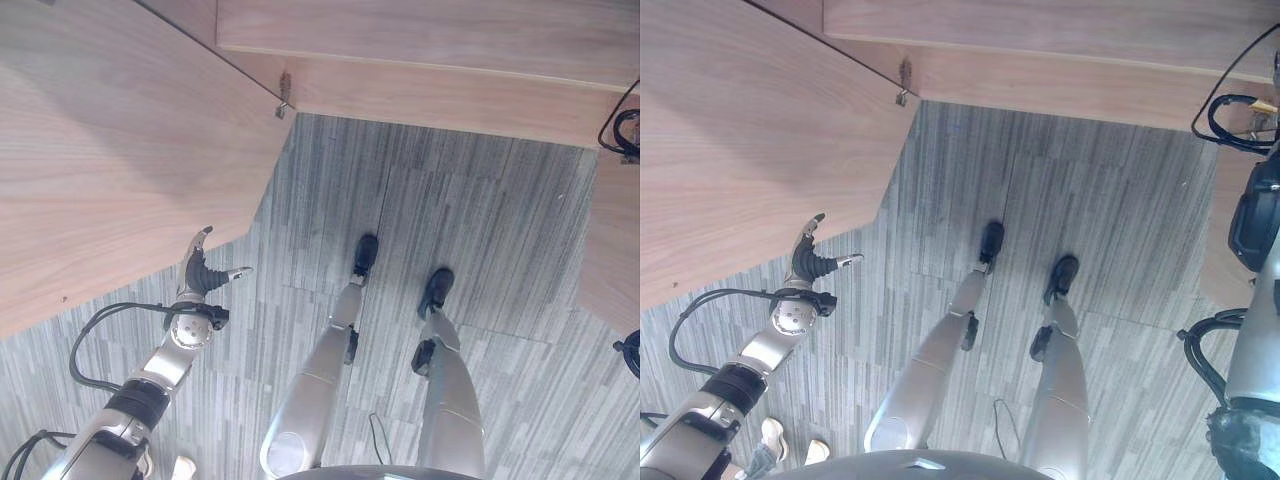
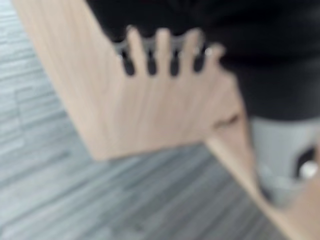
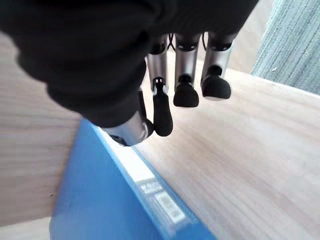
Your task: Put the empty folder in the office cabinet
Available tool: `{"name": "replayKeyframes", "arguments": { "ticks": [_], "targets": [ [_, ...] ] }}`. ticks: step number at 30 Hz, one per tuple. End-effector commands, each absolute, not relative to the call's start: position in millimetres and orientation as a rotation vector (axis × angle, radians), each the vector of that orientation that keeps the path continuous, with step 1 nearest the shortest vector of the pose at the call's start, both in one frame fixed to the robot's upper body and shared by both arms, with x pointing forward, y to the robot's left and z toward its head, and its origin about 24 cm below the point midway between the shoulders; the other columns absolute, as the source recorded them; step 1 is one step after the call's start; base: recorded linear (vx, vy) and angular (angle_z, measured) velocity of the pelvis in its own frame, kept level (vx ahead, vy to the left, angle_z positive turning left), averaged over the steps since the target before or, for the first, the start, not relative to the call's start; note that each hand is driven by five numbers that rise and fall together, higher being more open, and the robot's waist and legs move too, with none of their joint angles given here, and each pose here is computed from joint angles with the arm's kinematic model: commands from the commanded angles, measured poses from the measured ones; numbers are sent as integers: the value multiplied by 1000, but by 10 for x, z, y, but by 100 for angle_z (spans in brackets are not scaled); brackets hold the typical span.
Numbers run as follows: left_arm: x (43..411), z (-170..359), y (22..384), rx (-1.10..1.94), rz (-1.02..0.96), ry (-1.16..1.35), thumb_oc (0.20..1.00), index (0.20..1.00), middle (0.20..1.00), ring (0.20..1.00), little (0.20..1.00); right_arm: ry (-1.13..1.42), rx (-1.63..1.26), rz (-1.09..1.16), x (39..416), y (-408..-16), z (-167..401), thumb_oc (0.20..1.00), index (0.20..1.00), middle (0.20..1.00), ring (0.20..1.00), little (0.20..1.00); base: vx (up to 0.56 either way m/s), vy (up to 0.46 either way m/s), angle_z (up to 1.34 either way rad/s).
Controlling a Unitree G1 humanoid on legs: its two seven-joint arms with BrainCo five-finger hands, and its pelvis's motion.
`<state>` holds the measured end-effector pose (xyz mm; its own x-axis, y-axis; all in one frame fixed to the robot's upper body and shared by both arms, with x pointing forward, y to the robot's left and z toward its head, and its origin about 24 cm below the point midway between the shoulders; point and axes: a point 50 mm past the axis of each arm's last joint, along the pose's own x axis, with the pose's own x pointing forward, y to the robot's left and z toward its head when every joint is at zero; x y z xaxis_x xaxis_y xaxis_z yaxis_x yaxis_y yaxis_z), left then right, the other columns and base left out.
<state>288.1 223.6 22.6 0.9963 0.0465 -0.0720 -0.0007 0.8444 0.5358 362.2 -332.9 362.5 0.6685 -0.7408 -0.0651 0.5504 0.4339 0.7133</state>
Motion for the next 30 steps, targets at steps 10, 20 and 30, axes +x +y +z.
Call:
{"name": "replayKeyframes", "arguments": {
  "ticks": [10,20,30],
  "targets": [
    [2530,-154,2399,573,33,242,1000,1000,1000,1000,1000,-388,473,-709,3647,-3339,3673,200,200,200,200,200,0,0,0],
    [2489,-188,2406,587,13,261,1000,1000,1000,1000,1000,-396,509,-718,3607,-3431,3638,200,200,200,200,200,0,0,0],
    [2519,-152,2389,582,3,245,1000,1000,1000,1000,1000,-458,496,-673,3581,-3409,3762,200,200,200,200,200,0,0,0]
  ]
}}
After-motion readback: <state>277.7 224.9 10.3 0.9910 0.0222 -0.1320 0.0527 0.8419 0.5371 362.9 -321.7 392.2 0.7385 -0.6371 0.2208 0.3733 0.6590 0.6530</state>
